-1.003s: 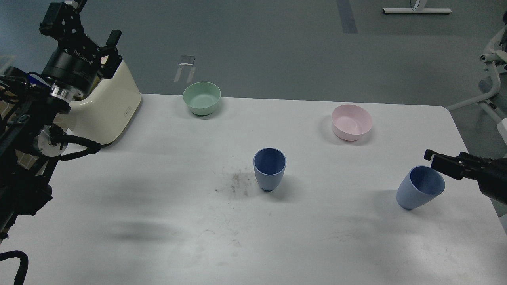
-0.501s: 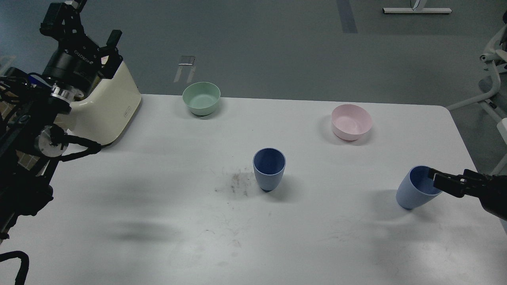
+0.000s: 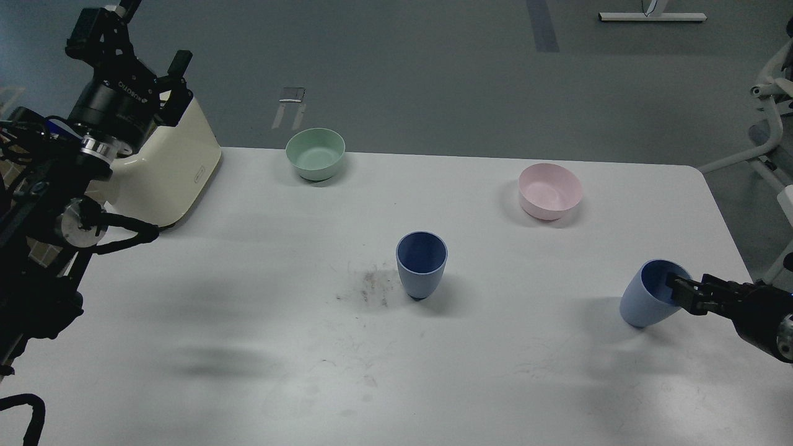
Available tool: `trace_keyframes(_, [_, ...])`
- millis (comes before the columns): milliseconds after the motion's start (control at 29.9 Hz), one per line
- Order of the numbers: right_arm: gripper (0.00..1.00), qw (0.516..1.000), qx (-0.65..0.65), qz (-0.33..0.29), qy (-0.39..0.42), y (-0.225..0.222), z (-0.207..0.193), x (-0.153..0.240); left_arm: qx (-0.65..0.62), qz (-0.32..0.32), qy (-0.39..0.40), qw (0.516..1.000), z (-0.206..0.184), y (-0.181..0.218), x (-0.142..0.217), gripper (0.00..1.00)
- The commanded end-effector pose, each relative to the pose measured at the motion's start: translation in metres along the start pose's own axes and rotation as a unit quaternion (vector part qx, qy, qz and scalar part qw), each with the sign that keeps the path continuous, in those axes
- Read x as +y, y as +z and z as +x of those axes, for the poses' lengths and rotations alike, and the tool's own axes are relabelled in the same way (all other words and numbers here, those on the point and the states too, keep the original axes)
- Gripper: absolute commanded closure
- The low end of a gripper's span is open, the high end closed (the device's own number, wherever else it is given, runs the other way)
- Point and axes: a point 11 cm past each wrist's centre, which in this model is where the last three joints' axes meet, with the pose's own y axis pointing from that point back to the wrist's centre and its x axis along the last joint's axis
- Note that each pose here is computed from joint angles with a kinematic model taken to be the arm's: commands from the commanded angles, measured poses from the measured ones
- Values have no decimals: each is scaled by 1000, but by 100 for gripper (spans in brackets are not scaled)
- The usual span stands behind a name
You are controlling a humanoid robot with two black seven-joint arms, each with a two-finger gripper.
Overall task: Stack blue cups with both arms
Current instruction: 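Reach the right gripper to the other blue cup and grasp it, then lift the blue cup with the right gripper and carry it above the centered cup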
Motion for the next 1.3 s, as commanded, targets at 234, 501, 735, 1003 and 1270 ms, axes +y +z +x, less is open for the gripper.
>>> trace_keyframes(234, [96, 1000, 2, -3, -3, 2, -1, 1, -7, 6, 7, 1000, 6, -1, 2, 2])
trace_keyframes(501, [100, 1000, -4, 7, 6, -3, 5, 0, -5, 17, 9, 1000, 5, -5, 2, 2])
trace_keyframes(735, [100, 996, -18, 35, 83, -10, 70, 12, -4, 12, 2, 1000, 0, -2, -1, 2])
trace_keyframes(1003, [100, 966, 24, 151, 209, -95, 191, 29, -1, 10, 1, 1000, 1, -1, -1, 2])
trace_keyframes(1270, [100, 941, 137, 267, 157, -233, 190, -2, 11, 4, -4, 1000, -8, -4, -9, 2])
